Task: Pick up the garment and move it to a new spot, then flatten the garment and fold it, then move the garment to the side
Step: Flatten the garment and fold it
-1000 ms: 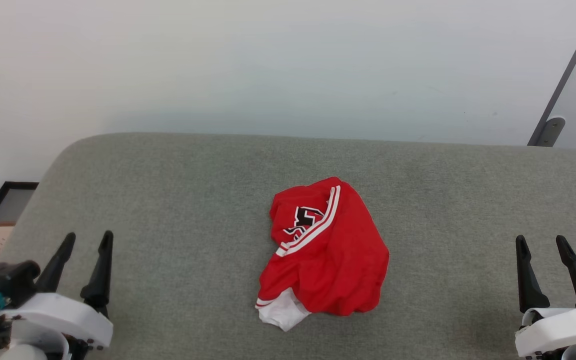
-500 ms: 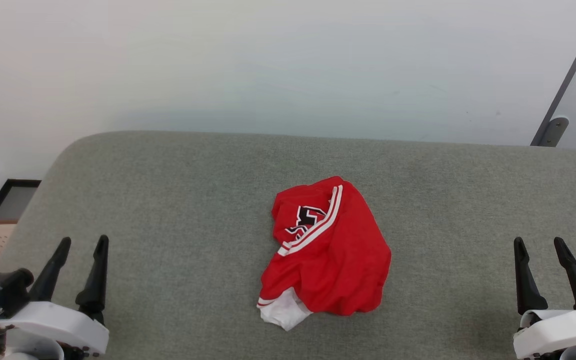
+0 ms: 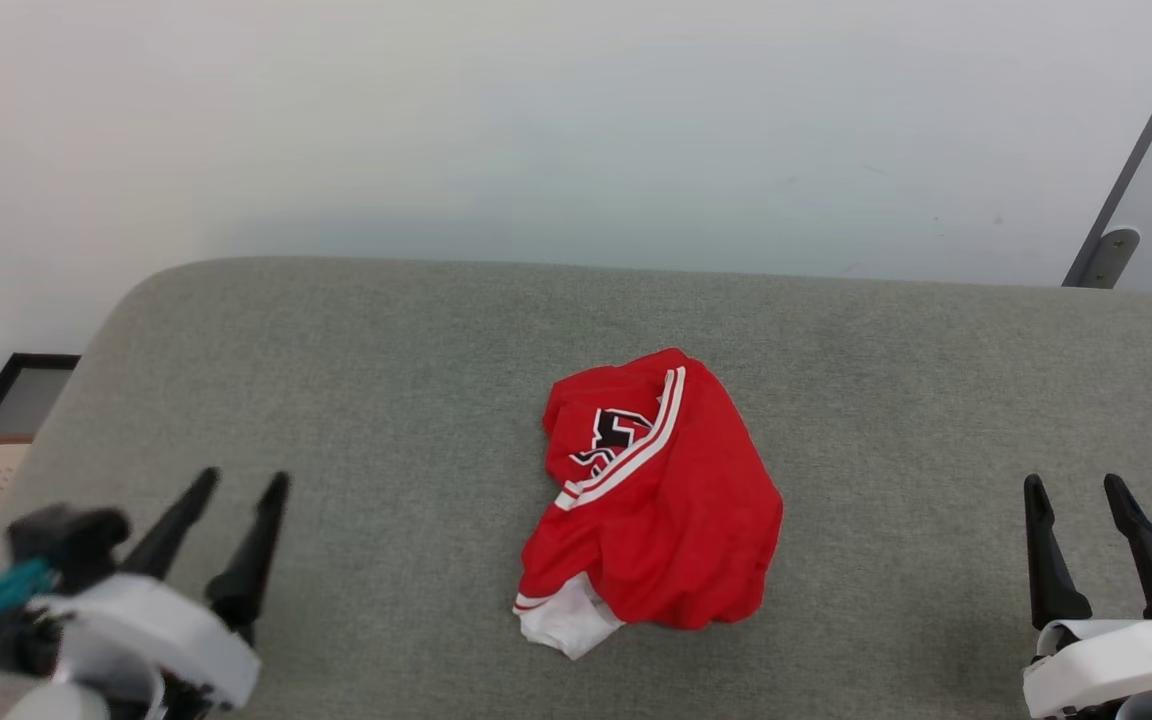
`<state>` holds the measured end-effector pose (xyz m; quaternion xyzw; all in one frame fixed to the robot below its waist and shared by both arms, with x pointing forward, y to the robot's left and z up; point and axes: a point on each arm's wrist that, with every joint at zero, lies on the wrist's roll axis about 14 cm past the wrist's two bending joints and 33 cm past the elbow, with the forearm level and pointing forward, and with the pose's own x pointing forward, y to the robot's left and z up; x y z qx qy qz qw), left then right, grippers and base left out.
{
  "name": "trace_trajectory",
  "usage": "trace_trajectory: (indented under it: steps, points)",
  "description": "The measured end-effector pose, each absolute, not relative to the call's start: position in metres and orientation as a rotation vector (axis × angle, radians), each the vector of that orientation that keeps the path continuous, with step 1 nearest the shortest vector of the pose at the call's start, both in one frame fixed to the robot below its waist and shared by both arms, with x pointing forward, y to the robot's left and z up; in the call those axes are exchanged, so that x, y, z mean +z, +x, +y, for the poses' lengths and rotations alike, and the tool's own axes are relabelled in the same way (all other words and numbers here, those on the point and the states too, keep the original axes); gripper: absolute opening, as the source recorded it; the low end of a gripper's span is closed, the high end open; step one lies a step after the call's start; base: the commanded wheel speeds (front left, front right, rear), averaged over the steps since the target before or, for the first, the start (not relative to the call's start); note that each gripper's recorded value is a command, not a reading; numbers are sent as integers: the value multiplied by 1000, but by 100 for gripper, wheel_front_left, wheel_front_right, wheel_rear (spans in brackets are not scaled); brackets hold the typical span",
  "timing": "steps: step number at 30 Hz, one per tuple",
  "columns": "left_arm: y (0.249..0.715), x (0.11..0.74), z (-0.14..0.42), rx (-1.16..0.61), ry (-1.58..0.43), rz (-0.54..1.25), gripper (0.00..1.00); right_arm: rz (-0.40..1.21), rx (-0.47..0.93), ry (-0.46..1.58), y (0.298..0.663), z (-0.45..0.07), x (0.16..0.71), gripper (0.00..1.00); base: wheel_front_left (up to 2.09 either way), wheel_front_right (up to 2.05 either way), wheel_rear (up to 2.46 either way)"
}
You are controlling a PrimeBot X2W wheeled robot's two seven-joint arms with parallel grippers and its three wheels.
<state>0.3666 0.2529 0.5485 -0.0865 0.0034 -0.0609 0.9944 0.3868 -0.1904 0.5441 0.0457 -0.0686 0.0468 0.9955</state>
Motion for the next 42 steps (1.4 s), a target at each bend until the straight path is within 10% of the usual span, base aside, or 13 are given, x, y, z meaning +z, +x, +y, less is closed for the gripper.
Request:
trace_trajectory:
  steps: [21, 42]
  points:
    - [388, 536, 126, -546, -82, 599, 100, -135, 82, 85, 384, -195, 543, 100, 0, 0, 0]
    - [395, 423, 109, -552, -20, 1042, 100, -91, 4, 72, 393, -222, 527, 100, 0, 0, 0]
